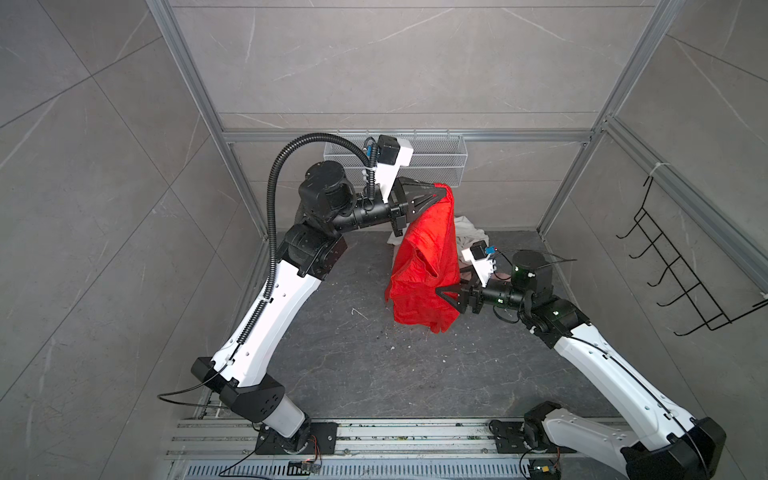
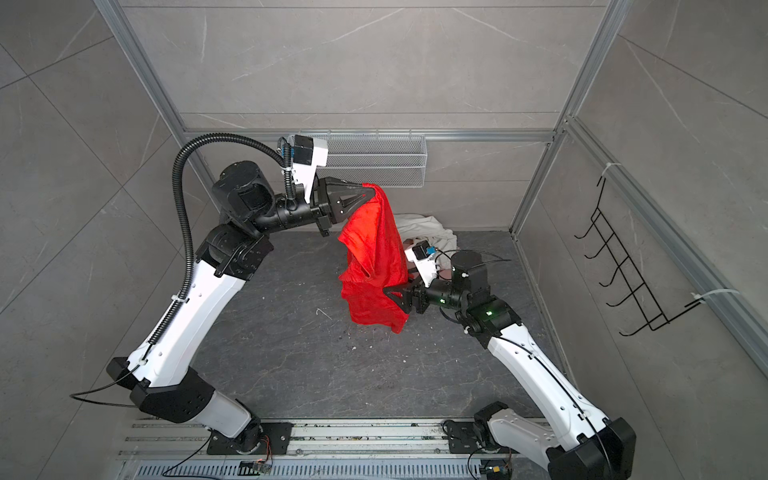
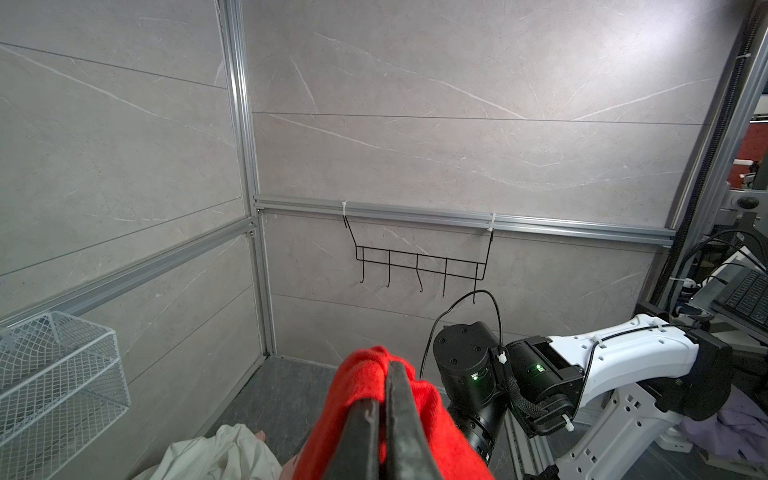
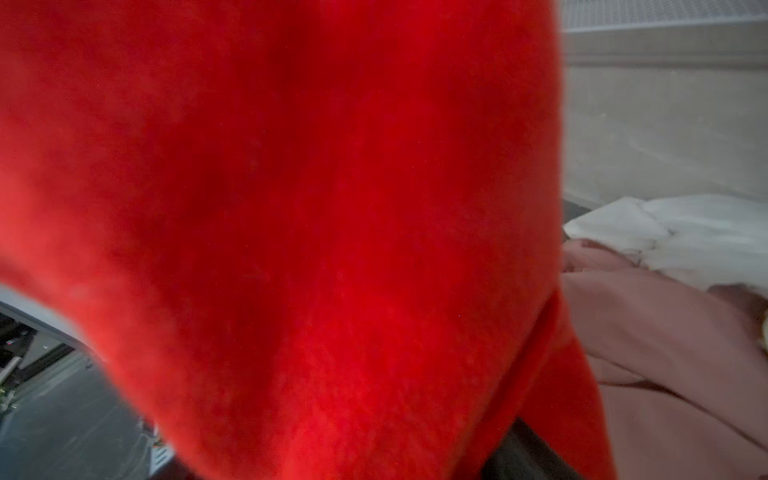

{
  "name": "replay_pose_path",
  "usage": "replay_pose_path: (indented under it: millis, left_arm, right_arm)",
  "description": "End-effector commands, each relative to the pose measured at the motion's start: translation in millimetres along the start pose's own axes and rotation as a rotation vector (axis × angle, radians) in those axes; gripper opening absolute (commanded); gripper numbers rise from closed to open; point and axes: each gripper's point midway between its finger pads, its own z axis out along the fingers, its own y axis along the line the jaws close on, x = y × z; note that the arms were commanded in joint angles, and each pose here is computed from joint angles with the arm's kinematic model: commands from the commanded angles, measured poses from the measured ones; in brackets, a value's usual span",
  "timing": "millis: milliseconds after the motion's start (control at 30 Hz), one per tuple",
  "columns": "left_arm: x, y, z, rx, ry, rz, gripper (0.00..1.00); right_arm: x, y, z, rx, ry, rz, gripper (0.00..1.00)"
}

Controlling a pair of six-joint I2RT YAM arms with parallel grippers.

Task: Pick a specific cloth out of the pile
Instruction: 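Grasp the hanging red cloth's lower part with the right gripper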

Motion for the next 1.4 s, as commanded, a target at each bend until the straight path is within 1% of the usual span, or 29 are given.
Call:
replay_pose_path:
  millis: [0, 33, 167, 333, 533, 733, 933, 1133, 1367]
  left_arm:
    - [-41.6, -24.0, -16.8, 0.021, -0.104, 0.096, 0.0]
    - [-39.8, -24.1, -16.8, 0.02, -0.1, 0.095, 0.0]
    - [-37.6, -26.3, -20.7, 0.014, -0.098, 0.102, 0.0]
    - [-33.9, -29.0, -25.3, 0.004, -0.089, 0.101, 0.0]
    - [-23.7, -33.8, -35.7, -0.022, -0.066, 0.085, 0.0]
    - [-10.3, -38.0, -49.6, -0.064, -0.049, 0.069, 0.0]
    - [-17.3, -48.0, -63.5, -0.089, -0.05, 0.089, 0.0]
    - [-16.9, -58.3, -75.2, -0.095, -0.042, 0.079, 0.0]
    - [-17.8, -70.9, -95.1, -0.131, -0.034, 0.083, 0.0]
  right_arm:
    - [-1.6, 4.1, 4.1, -0.021, -0.006, 0.0, 0.63]
    - [-2.0, 5.2, 5.0, -0.026, -0.005, 0.002, 0.56]
    - [-4.7, 11.1, 7.0, -0.045, 0.002, 0.009, 0.39]
    - [-7.7, 22.6, 6.6, -0.069, 0.002, 0.006, 0.2]
    - [-7.3, 40.7, 5.1, -0.102, 0.003, 0.009, 0.0]
    - [-7.8, 57.0, -2.9, -0.113, 0.003, 0.001, 0.0]
    - [-23.3, 80.3, -17.1, -0.15, -0.02, -0.006, 0.0]
    - [-33.6, 108.4, -31.6, -0.197, -0.018, -0.013, 0.0]
    - [-35.2, 118.9, -40.6, -0.2, 0.013, -0.02, 0.0]
